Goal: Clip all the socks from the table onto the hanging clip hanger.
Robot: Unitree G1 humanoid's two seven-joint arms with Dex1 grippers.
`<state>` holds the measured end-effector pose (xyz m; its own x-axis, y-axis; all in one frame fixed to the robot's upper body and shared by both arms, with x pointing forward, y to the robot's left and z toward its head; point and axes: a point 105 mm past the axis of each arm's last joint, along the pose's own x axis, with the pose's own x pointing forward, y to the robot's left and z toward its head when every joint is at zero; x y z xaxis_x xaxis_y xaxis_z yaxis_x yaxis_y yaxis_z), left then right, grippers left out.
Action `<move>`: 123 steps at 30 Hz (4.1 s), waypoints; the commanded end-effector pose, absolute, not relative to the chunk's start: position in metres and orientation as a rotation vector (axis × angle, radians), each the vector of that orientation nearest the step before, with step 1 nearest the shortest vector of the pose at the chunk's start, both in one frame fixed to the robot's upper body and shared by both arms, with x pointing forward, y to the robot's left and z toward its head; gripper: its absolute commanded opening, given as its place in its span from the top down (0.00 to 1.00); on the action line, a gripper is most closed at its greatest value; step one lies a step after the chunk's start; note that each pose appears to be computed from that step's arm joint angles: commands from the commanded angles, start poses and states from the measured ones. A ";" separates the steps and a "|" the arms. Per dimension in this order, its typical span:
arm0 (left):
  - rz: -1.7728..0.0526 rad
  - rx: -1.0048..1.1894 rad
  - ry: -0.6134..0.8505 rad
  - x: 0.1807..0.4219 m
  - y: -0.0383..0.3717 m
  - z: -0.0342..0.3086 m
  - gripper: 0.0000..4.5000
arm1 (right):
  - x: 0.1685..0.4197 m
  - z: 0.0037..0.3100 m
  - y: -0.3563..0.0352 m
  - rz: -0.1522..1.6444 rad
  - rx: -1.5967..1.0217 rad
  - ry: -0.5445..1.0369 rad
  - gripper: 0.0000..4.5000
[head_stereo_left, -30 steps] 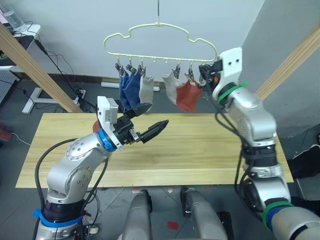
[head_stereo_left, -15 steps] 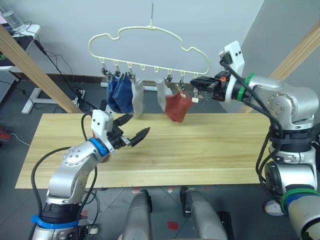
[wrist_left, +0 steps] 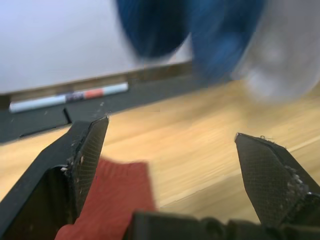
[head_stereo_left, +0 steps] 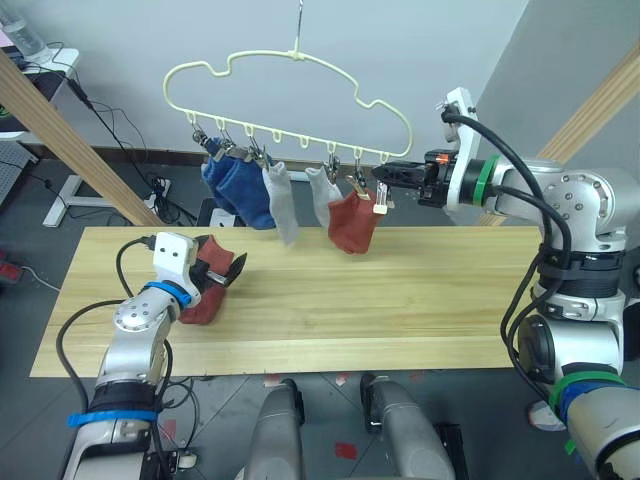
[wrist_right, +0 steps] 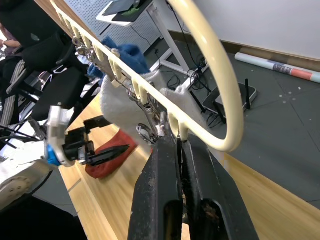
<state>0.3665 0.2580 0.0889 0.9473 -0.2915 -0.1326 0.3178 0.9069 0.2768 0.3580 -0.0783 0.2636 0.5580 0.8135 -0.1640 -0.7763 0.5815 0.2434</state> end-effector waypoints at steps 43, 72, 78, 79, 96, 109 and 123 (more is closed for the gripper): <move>-0.825 0.435 -0.088 0.303 0.160 0.107 1.00 | 0.366 0.265 -0.088 0.836 0.186 0.262 1.00; -0.856 0.630 -0.585 0.321 0.064 0.174 1.00 | 0.367 0.268 -0.081 0.779 0.471 0.395 1.00; -0.847 0.658 -0.624 0.323 0.061 0.180 1.00 | 0.367 0.268 -0.080 0.779 0.478 0.396 1.00; -0.843 0.662 -0.624 0.324 0.061 0.180 1.00 | 0.367 0.268 -0.080 0.779 0.485 0.396 1.00; -0.799 0.697 -0.681 0.332 0.055 0.191 1.00 | 0.363 0.265 -0.072 0.800 0.506 0.409 1.00; -0.803 0.690 -0.694 0.332 0.050 0.197 1.00 | 0.360 0.267 -0.080 0.795 0.479 0.388 0.23; -0.928 0.389 -0.450 0.348 0.042 0.185 0.49 | 0.305 0.246 -0.141 0.773 -0.014 0.179 0.00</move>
